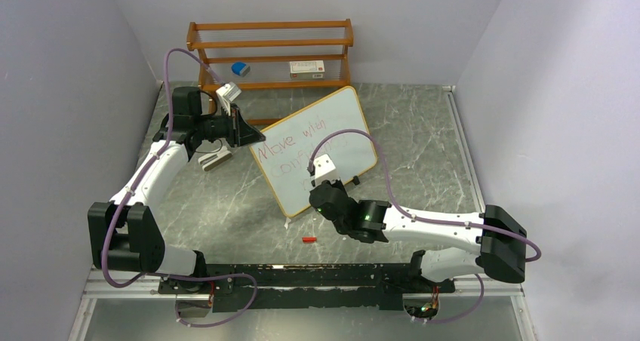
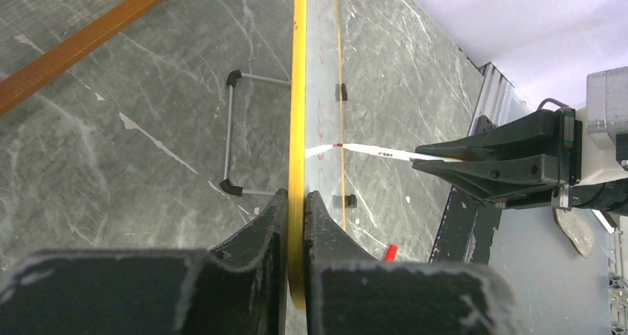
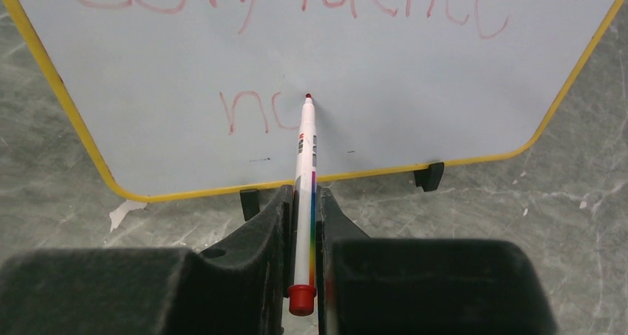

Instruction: Write a sentence on the whiteboard

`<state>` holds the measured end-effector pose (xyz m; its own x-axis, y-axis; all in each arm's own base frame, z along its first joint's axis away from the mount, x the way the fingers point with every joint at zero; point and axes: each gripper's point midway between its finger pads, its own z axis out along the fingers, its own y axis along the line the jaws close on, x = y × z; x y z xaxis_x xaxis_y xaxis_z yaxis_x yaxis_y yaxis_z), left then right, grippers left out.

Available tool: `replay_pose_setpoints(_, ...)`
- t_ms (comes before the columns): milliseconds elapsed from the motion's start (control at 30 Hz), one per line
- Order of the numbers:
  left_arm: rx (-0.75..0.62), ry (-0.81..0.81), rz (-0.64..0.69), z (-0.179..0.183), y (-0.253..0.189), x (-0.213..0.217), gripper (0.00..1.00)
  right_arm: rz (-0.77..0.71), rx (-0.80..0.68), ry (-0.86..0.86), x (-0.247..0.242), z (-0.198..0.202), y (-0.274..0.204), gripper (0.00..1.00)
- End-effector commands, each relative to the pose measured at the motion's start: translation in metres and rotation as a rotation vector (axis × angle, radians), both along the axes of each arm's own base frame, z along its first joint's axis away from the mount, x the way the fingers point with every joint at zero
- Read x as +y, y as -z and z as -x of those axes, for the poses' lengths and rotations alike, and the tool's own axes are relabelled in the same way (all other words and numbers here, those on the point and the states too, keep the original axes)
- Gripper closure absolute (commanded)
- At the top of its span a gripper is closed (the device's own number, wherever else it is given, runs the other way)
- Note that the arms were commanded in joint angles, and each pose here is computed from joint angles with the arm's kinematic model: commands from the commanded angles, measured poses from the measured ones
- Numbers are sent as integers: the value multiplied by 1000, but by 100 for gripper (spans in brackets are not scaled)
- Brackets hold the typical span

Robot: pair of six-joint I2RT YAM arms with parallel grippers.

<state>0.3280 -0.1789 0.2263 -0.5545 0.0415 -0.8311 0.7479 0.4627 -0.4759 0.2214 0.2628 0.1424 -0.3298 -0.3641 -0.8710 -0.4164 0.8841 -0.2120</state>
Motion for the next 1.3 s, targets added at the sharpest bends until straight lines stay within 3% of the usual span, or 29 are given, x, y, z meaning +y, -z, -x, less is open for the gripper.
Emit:
replay_pose_setpoints(0,-29,-25,-61,-7,11,6,95,-75,-32,3,14,-8,-18,100)
replay_pose_setpoints(867,-30,-28,-63,-7,11,6,95,-49,63,-117,33,14,0,100)
replay_pose_setpoints(1267,-28,-30,-63,-7,12,6,95,-30,-5,-6,-5,0,-14,100)
